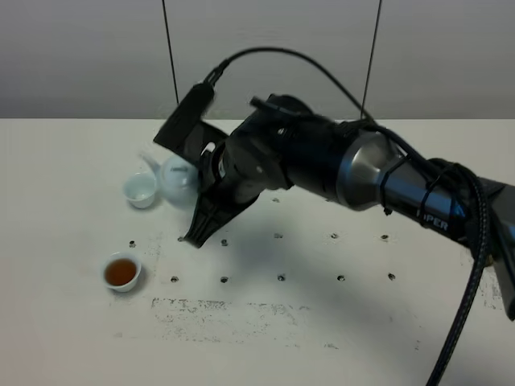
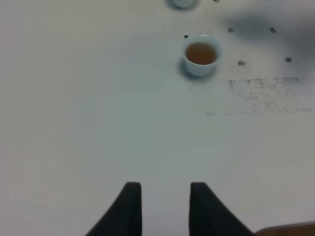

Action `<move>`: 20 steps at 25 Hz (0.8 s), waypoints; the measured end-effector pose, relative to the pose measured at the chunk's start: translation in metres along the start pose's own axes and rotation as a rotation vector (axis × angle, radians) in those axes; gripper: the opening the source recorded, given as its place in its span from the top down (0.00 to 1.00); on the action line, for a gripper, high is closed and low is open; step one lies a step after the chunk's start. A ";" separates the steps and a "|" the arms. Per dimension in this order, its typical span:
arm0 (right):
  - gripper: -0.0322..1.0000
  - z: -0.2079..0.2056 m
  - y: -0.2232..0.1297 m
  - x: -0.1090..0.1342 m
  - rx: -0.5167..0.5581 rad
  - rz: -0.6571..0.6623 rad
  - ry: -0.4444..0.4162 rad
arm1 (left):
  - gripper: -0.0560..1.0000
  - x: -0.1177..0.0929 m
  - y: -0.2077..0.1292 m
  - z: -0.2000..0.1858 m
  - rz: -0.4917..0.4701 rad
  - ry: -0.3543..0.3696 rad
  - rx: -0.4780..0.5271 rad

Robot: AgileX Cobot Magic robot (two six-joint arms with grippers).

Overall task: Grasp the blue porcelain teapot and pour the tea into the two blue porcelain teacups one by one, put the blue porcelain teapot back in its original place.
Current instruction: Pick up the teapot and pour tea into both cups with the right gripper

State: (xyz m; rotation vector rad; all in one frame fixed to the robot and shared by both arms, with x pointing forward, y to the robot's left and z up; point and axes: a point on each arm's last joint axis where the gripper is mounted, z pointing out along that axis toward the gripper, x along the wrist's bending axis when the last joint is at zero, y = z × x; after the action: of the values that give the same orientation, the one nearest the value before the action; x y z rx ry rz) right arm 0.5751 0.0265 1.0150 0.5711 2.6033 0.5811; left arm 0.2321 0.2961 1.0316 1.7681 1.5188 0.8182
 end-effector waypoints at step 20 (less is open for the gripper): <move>0.90 0.073 0.009 -0.092 0.016 -0.587 -0.132 | 0.66 0.000 0.000 0.000 0.000 0.000 0.000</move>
State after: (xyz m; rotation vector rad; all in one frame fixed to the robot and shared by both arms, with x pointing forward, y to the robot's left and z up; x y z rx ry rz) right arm 0.6888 0.0129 0.9857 -0.1560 2.4747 0.3134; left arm 0.2321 0.2961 1.0316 1.7681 1.5188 0.8182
